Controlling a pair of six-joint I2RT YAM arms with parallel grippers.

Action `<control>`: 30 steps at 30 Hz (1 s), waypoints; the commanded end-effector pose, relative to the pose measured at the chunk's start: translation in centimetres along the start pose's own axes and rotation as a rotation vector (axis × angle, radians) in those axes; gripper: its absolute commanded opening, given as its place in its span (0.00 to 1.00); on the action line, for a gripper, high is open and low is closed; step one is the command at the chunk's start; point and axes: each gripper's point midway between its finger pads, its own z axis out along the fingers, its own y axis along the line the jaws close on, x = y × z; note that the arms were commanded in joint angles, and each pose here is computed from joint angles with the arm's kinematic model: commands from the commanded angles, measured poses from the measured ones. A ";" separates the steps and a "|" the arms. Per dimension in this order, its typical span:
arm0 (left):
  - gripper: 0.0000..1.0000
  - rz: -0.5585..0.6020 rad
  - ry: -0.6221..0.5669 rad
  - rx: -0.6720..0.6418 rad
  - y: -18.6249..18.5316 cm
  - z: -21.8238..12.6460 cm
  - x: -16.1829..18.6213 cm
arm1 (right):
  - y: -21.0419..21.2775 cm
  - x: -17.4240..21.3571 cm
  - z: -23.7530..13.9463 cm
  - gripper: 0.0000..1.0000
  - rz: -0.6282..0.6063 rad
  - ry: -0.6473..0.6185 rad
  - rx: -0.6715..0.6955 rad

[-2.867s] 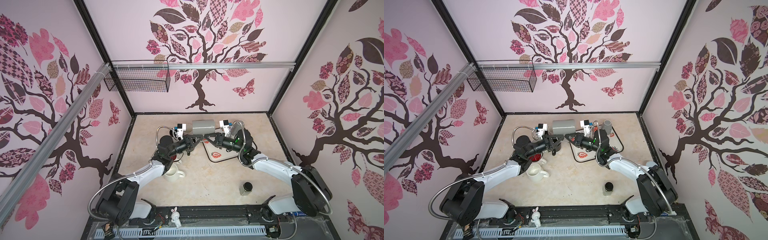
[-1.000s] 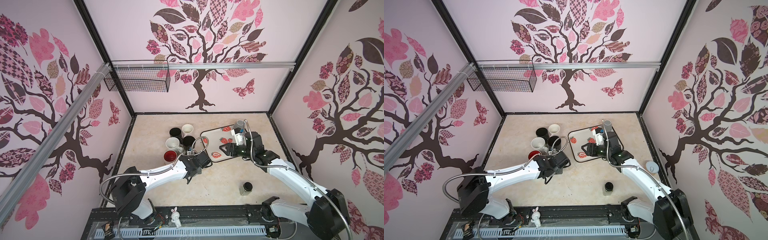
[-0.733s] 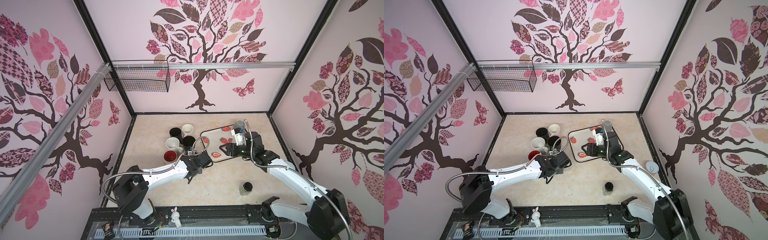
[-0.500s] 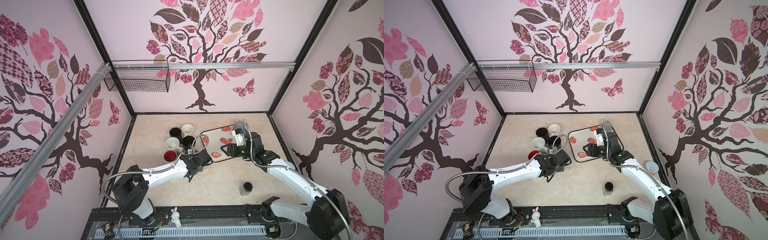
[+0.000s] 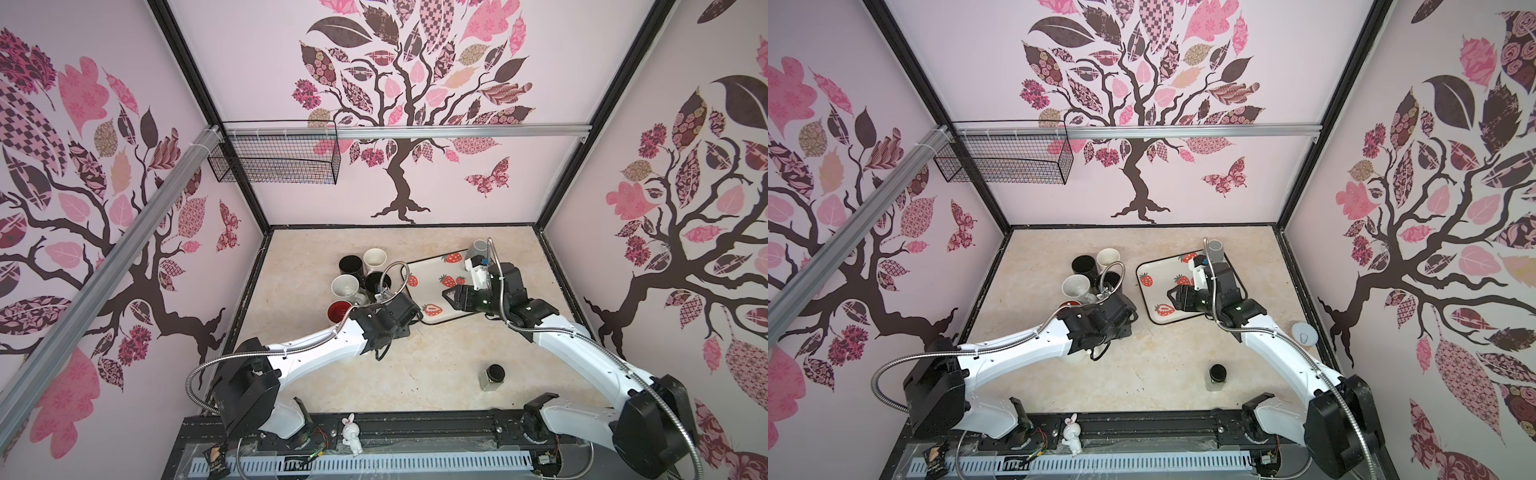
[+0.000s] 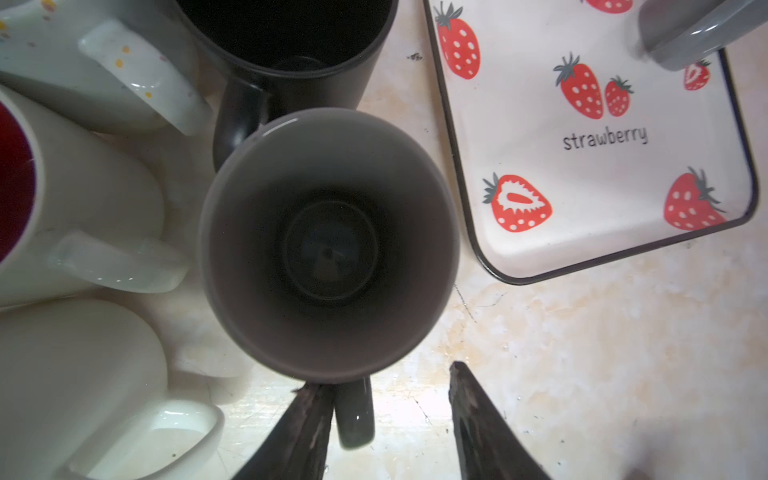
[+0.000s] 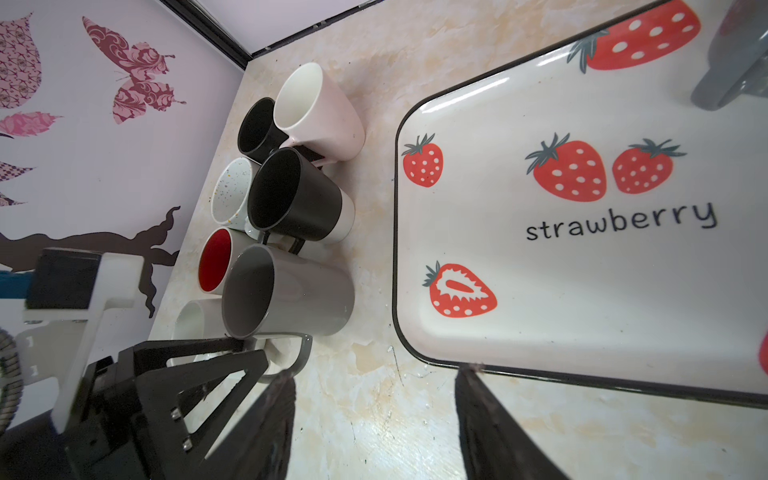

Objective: Turn the mug right side up
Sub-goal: 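Carry the grey mug upright with the left gripper and lower it beside the mugs, then open the left gripper and withdraw while the right gripper grasps the second grey mug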

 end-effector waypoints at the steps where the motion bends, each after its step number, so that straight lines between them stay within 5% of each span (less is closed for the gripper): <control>1: 0.49 -0.060 -0.031 0.106 -2.3 -1.0 -1.4 | 0.8 -1.4 -0.2 0.63 0.003 -0.020 -0.017; 30: 0.49 -0.114 -0.079 0.058 0.5 0.9 -3.8 | 2.1 2.1 3.2 0.59 -0.030 0.118 -0.023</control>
